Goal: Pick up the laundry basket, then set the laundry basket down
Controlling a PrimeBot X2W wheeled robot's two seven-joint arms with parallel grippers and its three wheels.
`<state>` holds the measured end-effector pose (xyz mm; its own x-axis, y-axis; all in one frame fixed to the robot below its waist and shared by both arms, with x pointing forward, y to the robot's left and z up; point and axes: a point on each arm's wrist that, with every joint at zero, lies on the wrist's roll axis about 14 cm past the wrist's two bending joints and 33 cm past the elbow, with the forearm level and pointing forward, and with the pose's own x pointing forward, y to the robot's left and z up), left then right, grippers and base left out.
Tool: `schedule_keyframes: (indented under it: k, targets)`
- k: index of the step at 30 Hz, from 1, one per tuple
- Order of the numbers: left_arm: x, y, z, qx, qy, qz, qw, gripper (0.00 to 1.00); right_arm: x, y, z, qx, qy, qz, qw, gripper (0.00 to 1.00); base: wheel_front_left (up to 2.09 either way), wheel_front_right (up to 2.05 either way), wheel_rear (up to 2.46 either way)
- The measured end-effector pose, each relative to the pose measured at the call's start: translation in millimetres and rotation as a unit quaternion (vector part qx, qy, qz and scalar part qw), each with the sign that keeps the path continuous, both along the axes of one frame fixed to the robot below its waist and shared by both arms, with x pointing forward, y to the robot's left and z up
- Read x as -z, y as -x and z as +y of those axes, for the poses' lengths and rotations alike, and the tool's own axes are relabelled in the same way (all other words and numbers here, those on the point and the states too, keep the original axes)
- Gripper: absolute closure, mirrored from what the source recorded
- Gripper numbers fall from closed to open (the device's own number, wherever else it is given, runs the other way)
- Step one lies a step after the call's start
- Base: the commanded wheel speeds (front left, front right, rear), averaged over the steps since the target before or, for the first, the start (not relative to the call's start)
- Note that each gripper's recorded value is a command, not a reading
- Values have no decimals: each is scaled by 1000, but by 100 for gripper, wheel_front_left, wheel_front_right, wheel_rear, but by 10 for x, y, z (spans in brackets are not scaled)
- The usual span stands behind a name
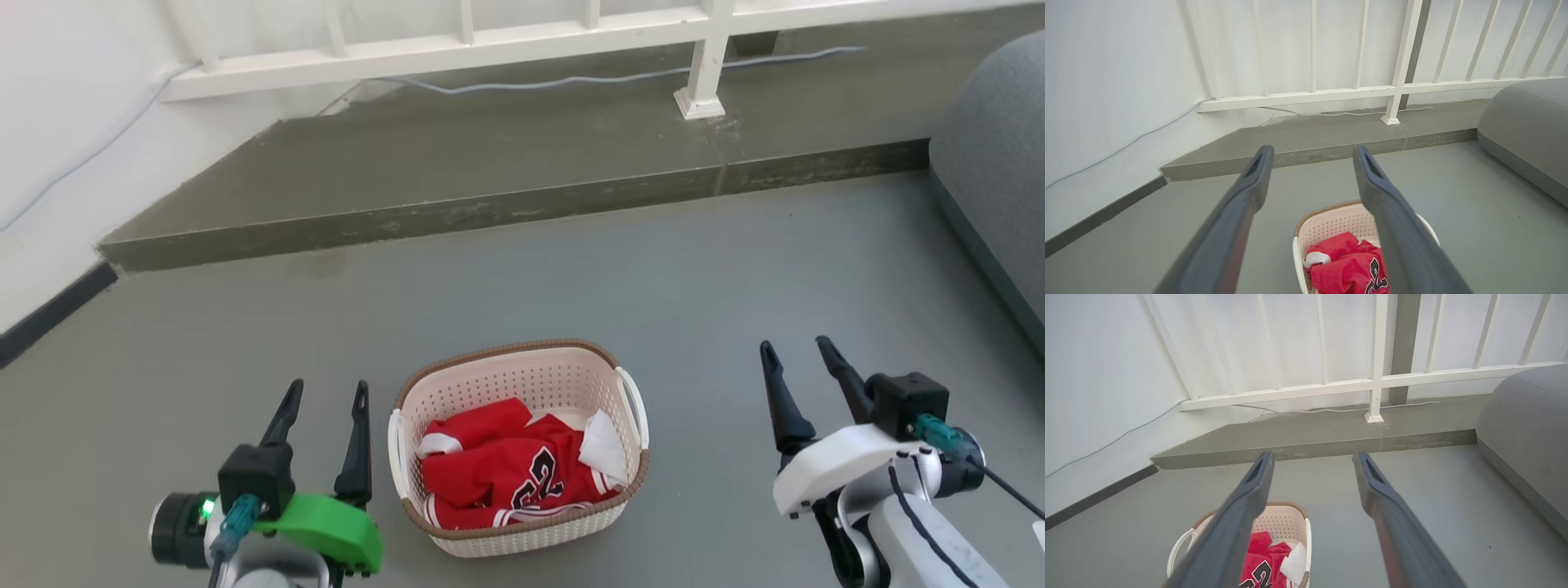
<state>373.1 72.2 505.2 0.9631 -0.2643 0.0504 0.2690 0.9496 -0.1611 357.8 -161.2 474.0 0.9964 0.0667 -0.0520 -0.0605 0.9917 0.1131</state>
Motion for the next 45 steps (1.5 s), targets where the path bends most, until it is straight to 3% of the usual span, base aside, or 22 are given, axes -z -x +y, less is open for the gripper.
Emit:
schedule_keyframes:
  k: [14, 37, 38, 45]
  targets:
    - [149, 213, 221, -37, 2, 21, 999, 0, 57, 157, -41, 13, -1, 6, 1000, 0, 0, 0, 0]
    - [192, 346, 223, -43, 5, 28, 999, 0, 135, 272, -89, 23, 2, 17, 1000, 0, 0, 0, 0]
    - [193, 352, 220, -43, 6, 28, 999, 100, 135, 271, -93, 24, 2, 17, 1000, 100, 0, 0, 0]
    - [377, 424, 193, -39, 3, 60, 997, 100, 361, 403, -40, 26, -10, 54, 998, 100, 0, 0, 0]
